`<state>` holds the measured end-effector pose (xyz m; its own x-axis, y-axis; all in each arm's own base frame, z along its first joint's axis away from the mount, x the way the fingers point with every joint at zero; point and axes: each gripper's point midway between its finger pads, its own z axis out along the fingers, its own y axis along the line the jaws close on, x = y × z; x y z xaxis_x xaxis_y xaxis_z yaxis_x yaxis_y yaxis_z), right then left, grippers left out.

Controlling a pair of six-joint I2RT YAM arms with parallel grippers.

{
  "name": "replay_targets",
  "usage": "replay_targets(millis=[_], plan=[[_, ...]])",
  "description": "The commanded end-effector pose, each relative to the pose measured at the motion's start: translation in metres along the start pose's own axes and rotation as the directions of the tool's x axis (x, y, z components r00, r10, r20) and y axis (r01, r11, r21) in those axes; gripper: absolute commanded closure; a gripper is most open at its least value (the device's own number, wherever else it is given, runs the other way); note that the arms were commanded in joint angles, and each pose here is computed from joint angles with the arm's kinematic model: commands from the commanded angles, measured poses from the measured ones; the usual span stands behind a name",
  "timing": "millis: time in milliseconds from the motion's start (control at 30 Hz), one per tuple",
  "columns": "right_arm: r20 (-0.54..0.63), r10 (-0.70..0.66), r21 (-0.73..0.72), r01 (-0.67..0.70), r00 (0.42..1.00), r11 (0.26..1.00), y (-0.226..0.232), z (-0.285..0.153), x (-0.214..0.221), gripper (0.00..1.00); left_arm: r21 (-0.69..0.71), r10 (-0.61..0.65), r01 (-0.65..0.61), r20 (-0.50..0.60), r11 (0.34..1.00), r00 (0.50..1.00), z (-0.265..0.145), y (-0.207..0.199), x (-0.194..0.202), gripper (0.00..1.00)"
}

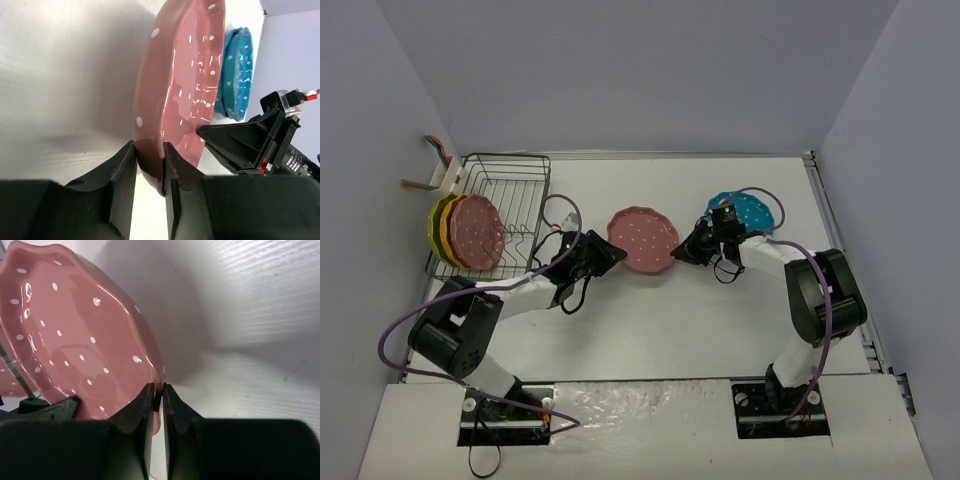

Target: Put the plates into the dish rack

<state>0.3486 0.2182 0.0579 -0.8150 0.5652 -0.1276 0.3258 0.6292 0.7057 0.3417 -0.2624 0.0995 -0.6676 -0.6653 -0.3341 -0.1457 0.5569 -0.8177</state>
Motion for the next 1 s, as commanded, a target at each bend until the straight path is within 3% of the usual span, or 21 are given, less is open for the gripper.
replay_targets(millis=[0, 33, 67, 233, 400, 633, 833, 967], plan=[[0.032, -0.103, -0.201, 0.108, 0.994, 0.974, 0.057, -0.028, -0.003, 0.74, 0.277, 0.071, -0.103, 0.124, 0.955, 0.990, -0.029, -0.097, -0.034, 1.00], [0.048, -0.116, -0.196, 0.124, 0.992, 0.973, 0.058, -0.030, -0.005, 0.65, 0.269, 0.089, -0.121, 0.127, 0.956, 0.988, -0.031, -0.097, -0.035, 1.00], [0.052, -0.119, -0.196, 0.127, 0.992, 0.972, 0.058, -0.031, -0.006, 0.63, 0.271, 0.092, -0.125, 0.131, 0.954, 0.987, -0.032, -0.100, -0.037, 1.00], [0.132, -0.192, -0.183, 0.215, 0.972, 0.959, 0.070, -0.050, -0.019, 0.22, 0.242, 0.179, -0.225, 0.197, 0.944, 0.964, -0.051, -0.112, -0.051, 1.00], [0.228, -0.279, -0.161, 0.319, 0.933, 0.934, 0.084, -0.077, -0.035, 0.01, 0.195, 0.256, -0.299, 0.219, 0.934, 0.942, -0.060, -0.115, -0.059, 1.00], [0.337, -0.332, -0.153, 0.400, 0.881, 0.904, 0.103, -0.122, -0.050, 0.00, 0.112, 0.393, -0.433, 0.267, 0.894, 0.880, -0.085, -0.127, -0.078, 1.00], [0.487, -0.375, -0.120, 0.486, 0.788, 0.865, 0.118, -0.175, -0.057, 0.00, -0.081, 0.586, -0.593, 0.310, 0.801, 0.749, -0.126, -0.137, -0.116, 1.00], [0.539, -0.398, -0.090, 0.521, 0.742, 0.849, 0.116, -0.192, -0.058, 0.00, -0.204, 0.702, -0.678, 0.332, 0.706, 0.630, -0.158, -0.148, -0.147, 1.00]])
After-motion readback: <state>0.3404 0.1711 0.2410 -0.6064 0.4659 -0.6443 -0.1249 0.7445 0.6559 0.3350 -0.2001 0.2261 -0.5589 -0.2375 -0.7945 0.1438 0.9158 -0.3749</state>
